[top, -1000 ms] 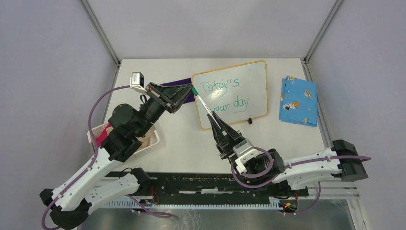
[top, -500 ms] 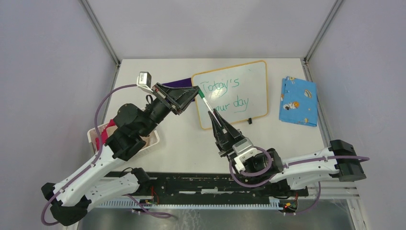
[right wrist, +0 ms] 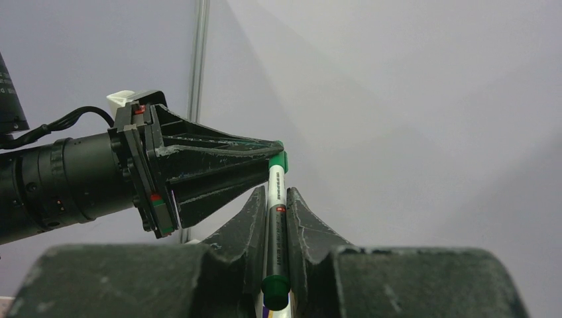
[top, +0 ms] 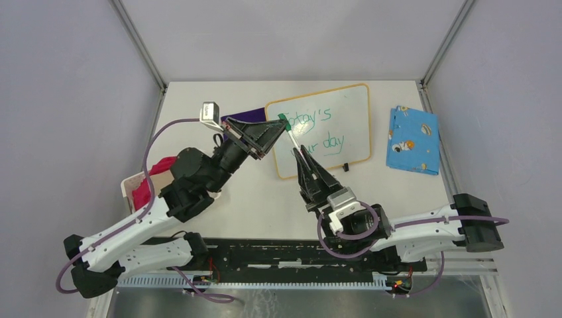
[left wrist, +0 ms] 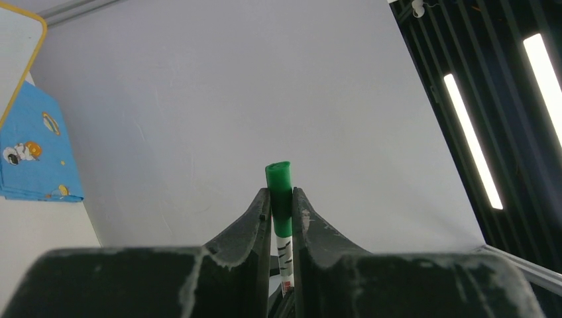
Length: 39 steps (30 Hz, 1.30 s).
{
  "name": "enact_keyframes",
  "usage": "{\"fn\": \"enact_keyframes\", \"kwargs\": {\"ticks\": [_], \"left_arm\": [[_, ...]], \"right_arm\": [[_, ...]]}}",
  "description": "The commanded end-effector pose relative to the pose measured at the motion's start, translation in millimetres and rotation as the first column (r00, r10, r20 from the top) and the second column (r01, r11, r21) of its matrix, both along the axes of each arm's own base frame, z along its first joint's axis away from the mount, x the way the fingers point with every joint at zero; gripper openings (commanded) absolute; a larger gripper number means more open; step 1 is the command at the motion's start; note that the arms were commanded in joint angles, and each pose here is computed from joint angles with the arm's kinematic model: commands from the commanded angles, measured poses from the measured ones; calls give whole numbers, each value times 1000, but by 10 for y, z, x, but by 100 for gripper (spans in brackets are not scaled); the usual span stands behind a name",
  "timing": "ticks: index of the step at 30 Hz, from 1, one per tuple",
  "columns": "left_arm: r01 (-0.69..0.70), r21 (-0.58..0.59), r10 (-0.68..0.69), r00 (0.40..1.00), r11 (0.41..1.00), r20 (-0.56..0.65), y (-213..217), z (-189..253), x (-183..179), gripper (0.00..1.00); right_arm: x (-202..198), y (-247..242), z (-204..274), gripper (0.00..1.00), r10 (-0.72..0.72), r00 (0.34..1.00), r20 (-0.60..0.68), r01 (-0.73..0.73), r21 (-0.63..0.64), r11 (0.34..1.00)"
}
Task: Write a sentence on the whiteboard
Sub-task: Close the whiteboard marker at the center of the board.
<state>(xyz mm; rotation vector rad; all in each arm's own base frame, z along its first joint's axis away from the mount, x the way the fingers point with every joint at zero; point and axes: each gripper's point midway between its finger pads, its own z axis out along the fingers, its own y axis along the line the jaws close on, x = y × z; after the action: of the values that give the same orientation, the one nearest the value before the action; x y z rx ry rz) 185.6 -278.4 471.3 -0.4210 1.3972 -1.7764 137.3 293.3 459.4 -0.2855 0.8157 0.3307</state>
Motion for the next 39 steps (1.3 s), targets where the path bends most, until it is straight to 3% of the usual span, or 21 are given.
{"fn": "enact_keyframes", "kwargs": {"ticks": [1,15,17,19,21,25,32,39], "left_arm": [[202,72,-210,970,977,120,-334,0,-490,2],[193,90,-202,974,977,100,-382,-122,-518,2],[198,101,-208,973,975,98,-403,-150,-523,12],[199,106,-210,972,974,103,-407,-150,-525,31],[194,104,-205,973,976,110,-389,-133,-528,44],[157,108,-168,980,982,104,-318,-128,-486,62],[3,123,-18,992,992,122,-41,-39,-332,84],[-161,164,137,979,973,150,212,154,-158,95]], "right_arm": [[108,-129,59,0,-28,999,-23,30,69,997],[124,-163,57,0,-25,999,-22,27,70,997],[114,-167,81,0,-16,1000,-18,17,77,997],[106,-164,93,0,-6,1000,-18,7,79,997],[99,-166,108,0,4,1000,-16,-3,83,997],[86,-171,124,0,21,1000,-13,-20,91,996],[27,-193,138,0,93,996,-15,-91,100,991],[-13,-200,125,0,137,990,-13,-136,94,986]]}}
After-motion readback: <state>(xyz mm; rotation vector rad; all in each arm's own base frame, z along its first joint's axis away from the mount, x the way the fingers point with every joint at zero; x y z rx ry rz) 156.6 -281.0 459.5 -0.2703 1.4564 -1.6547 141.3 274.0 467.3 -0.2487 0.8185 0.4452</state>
